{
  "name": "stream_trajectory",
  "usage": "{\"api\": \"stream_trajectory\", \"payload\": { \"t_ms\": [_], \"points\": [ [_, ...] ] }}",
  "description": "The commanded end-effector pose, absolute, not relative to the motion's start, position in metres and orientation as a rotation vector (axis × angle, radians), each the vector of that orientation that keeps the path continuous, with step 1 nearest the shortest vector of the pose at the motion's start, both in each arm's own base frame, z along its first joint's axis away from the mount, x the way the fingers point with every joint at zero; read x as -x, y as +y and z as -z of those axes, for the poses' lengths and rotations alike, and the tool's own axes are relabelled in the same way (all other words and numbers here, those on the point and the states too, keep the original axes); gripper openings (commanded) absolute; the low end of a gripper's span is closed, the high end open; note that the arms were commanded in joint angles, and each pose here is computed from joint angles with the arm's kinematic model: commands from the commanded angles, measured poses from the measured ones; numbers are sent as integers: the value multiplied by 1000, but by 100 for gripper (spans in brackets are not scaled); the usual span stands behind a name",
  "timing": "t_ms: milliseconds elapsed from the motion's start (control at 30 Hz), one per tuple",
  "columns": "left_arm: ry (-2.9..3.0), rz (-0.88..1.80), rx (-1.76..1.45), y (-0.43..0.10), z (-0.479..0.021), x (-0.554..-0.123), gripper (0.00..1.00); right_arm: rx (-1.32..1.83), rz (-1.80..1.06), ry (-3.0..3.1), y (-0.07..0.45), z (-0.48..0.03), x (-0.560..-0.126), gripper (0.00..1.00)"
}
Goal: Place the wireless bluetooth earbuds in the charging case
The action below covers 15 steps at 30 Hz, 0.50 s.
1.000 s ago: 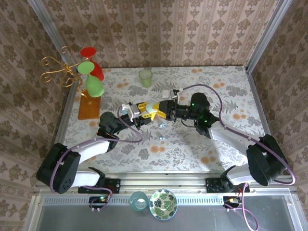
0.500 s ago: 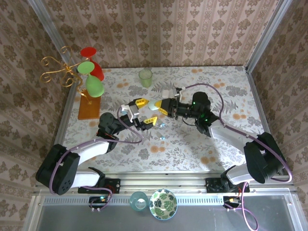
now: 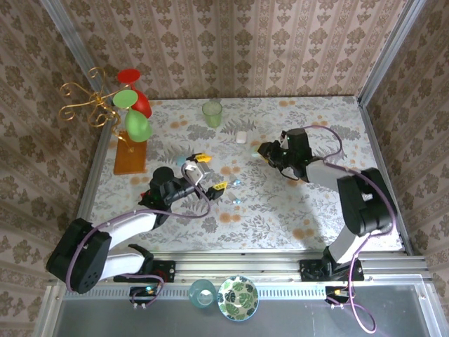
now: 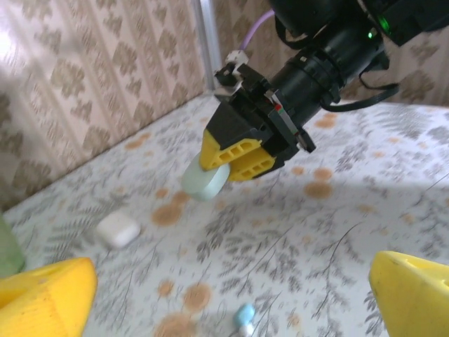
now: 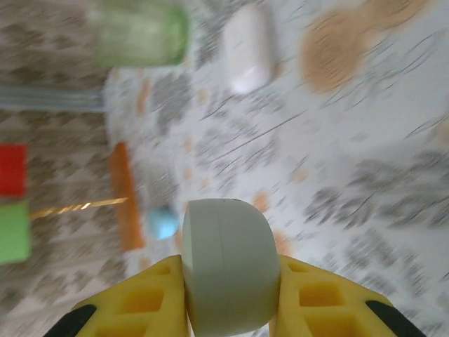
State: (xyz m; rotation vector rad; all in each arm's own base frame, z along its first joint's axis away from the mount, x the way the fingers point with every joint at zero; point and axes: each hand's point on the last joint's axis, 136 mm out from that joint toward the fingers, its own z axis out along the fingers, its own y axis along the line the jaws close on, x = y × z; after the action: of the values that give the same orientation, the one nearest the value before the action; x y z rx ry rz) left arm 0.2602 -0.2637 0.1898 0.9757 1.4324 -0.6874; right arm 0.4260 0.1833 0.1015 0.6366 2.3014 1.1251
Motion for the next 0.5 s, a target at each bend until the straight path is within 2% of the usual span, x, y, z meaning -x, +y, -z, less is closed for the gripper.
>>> {"api": "stream_trajectory", "payload": {
  "t_ms": [0, 233, 300, 400, 467],
  "points": [
    [1504, 588, -943, -255, -175, -273, 100, -653, -938, 2326, 163, -80, -452, 24],
    [1636, 486, -828, -235, -165, -294, 100, -776, -848, 2374, 143, -28, -477, 27],
    [1683, 453, -779, -227, -162, -302, 100, -795, -883, 2365, 142, -23, -480, 31],
    [1754, 404, -694, -212, -161, -312, 100, -784, -854, 2356, 136, -29, -481, 44],
    [1818, 367, -606, -198, -158, -320, 100, -762, -804, 2347, 129, -39, -478, 59]
  ]
}}
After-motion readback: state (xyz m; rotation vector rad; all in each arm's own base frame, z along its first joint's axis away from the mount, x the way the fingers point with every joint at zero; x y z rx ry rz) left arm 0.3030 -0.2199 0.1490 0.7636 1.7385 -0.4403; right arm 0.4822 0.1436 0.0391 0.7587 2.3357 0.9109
